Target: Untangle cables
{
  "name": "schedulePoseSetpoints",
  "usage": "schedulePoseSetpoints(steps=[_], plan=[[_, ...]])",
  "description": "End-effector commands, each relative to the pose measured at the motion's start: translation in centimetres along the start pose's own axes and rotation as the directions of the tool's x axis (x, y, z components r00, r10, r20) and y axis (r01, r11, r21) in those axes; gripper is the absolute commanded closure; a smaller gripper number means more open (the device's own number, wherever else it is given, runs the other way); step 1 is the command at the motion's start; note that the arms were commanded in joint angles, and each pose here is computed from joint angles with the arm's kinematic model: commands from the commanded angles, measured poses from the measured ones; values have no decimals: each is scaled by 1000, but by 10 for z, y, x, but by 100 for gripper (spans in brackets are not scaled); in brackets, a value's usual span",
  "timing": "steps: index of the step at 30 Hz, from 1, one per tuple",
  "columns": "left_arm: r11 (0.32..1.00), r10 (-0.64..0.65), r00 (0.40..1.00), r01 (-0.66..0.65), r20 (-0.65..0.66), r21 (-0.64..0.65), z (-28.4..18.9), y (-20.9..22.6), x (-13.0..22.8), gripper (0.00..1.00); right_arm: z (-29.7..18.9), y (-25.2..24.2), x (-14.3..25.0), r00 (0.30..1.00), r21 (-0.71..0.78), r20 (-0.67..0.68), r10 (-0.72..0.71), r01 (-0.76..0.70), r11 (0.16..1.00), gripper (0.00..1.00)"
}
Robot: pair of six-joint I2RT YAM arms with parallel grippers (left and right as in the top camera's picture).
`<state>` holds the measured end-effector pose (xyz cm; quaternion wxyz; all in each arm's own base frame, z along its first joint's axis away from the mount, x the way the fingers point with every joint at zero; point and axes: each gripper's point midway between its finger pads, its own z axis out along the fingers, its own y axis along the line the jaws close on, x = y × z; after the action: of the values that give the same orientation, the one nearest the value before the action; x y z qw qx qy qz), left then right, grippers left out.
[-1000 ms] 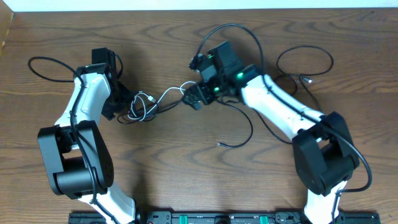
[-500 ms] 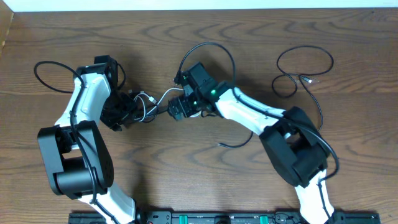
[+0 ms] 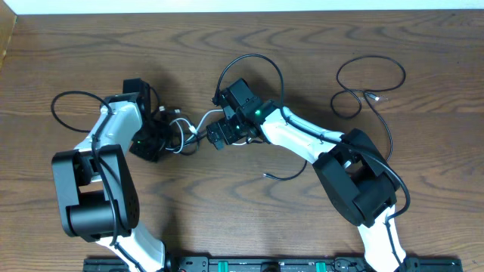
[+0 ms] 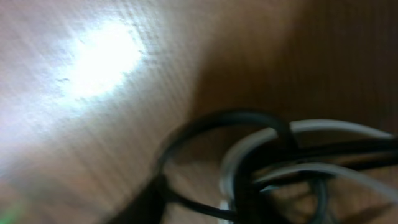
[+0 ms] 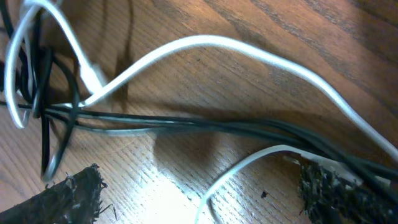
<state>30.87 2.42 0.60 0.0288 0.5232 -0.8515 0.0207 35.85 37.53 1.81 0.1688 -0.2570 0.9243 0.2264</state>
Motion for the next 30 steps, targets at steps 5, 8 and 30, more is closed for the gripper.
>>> schedulePoseSetpoints(steps=[5,8,30], plan=[[988,70,977,-40,-199,150,-9,-27,45,92,4,-4,9,1000,18,-27,-1,2,1000,17],[974,116,977,-77,-181,211,-29,-35,46,93,4,-4,11,999,21,-34,0,0,1000,22],[891,190,967,-242,167,385,-99,-72,32,92,-122,14,-53,973,43,196,-121,114,993,2]])
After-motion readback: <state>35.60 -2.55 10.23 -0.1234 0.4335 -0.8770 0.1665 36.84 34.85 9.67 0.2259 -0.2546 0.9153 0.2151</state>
